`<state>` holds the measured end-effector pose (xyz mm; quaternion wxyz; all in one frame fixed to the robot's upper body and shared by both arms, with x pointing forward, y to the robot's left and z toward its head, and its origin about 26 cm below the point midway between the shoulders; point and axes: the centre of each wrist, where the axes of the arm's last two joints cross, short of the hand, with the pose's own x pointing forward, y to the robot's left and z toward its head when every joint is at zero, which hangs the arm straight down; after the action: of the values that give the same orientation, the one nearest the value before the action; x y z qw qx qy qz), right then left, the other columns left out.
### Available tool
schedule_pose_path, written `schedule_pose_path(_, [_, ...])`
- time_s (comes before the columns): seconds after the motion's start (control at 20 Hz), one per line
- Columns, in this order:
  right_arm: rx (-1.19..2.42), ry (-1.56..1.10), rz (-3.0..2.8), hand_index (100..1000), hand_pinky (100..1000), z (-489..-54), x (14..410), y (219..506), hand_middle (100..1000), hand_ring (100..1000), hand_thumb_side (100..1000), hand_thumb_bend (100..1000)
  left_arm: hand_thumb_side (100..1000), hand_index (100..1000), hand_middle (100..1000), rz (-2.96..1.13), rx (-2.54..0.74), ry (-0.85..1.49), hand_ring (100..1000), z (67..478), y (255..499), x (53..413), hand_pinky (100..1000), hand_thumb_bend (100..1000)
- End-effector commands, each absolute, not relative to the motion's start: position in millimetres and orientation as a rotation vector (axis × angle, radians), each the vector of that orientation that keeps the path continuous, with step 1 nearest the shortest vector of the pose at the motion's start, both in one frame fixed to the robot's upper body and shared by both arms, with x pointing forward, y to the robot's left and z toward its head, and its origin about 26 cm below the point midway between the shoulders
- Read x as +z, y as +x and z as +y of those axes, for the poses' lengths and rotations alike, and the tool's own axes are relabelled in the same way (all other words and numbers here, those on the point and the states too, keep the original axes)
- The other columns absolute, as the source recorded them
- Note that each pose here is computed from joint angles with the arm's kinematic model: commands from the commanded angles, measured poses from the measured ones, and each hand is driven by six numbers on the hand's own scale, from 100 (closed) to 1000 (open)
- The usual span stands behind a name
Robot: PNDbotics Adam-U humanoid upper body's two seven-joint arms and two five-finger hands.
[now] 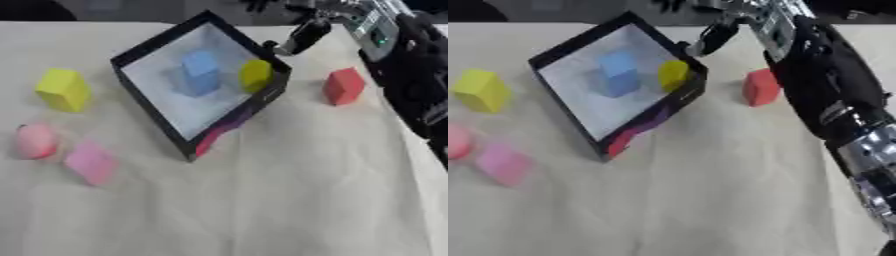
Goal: Pick up objects on the table and place them in the box.
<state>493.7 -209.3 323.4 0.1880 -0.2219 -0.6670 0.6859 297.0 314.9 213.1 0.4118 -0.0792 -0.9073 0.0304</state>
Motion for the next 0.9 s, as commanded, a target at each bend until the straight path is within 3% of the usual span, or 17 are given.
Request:
schedule_pose_path(0.05, [1.883, -0.660, -1.923, 974, 934, -230, 362, 480, 789, 805, 220, 235, 675, 800, 840, -2.307, 0.028, -0.175, 1000, 318, 293, 222, 894, 101])
schedule_pose_path(0.35, [1.913, -0.733, -1.753, 974, 935, -289, 360, 469, 818, 843, 326, 312, 678, 800, 841, -2.296, 0.014, -0.151, 1000, 321, 291, 220, 894, 100])
schedule_pose_path(0.65, [2.046, -0.737, -1.557, 980, 951, -337, 336, 466, 848, 881, 377, 380, 681, 799, 841, -2.294, -0.002, -0.143, 1000, 321, 291, 219, 893, 100])
schedule_pose_path(0.7, [2.078, -0.729, -1.538, 981, 957, -341, 333, 465, 856, 890, 408, 423, 683, 799, 841, -2.294, -0.003, -0.143, 1000, 321, 291, 219, 893, 100])
schedule_pose_path(0.9, [2.171, -0.703, -1.499, 977, 961, -353, 331, 464, 853, 891, 510, 458, 685, 799, 841, -2.290, -0.012, -0.142, 1000, 321, 291, 219, 893, 100])
